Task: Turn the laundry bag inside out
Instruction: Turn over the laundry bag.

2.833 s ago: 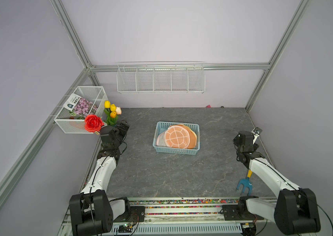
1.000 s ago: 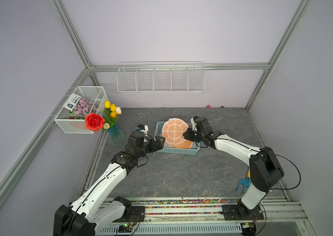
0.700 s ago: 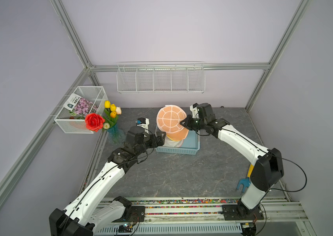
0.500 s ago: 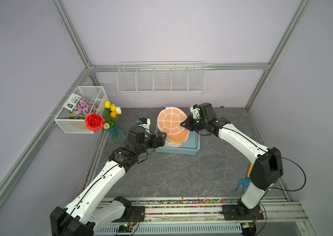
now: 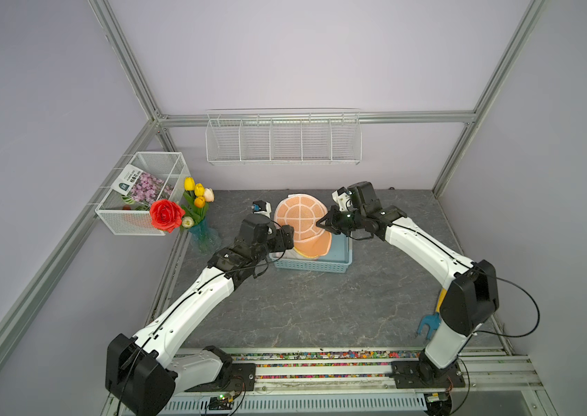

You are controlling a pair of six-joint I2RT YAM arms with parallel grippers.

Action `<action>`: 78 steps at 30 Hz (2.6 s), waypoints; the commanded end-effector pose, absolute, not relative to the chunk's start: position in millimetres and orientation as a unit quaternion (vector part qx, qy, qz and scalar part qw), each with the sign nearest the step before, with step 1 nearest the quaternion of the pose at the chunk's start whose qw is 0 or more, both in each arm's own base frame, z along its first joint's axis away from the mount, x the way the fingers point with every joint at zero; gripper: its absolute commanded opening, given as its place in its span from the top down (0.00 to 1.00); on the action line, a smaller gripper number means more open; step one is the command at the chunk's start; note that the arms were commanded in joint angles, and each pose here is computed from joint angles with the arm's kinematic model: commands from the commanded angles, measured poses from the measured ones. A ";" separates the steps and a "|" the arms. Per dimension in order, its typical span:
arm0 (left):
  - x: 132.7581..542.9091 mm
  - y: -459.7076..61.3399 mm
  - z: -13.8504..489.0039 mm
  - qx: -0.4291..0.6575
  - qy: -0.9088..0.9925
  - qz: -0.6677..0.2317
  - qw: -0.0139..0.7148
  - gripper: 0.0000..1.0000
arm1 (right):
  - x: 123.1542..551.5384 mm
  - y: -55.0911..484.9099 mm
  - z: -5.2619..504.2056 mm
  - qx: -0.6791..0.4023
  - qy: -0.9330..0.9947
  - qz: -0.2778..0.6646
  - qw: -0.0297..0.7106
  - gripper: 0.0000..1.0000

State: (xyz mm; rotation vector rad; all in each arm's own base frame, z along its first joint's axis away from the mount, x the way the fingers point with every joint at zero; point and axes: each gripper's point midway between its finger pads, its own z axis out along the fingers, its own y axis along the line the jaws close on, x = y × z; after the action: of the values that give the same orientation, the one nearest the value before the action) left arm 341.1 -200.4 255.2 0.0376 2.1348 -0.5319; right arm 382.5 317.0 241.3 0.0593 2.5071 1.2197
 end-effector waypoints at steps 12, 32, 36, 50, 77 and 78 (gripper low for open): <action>348.7 -221.9 287.7 -0.012 0.844 -0.288 0.453 0.92 | 384.3 323.1 246.8 -0.009 0.877 0.447 0.179 1.00; 358.3 -265.3 297.3 -0.076 0.887 -0.347 0.296 1.00 | 327.8 246.6 350.0 -0.220 0.769 0.183 0.572 0.34; 358.8 -268.5 299.4 -0.075 0.888 -0.350 0.289 1.00 | 309.6 266.9 338.3 -0.293 0.758 0.167 0.559 0.38; 356.7 -272.9 296.4 -0.067 0.897 -0.346 0.267 1.00 | 318.5 316.8 303.8 -0.436 0.744 0.025 0.505 0.36; 356.2 -282.1 325.2 -0.039 0.888 -0.371 0.268 1.00 | 344.6 309.9 264.4 -0.427 0.761 -0.095 0.480 0.49; 357.3 -280.8 325.2 -0.039 0.889 -0.370 0.267 1.00 | 342.3 309.5 266.0 -0.424 0.759 -0.082 0.486 0.45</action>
State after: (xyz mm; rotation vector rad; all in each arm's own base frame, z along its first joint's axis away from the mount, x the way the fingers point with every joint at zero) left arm 363.0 -271.5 291.2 -0.1886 2.4598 -0.9057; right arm 339.0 321.1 284.0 -1.0475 1.8035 -0.1675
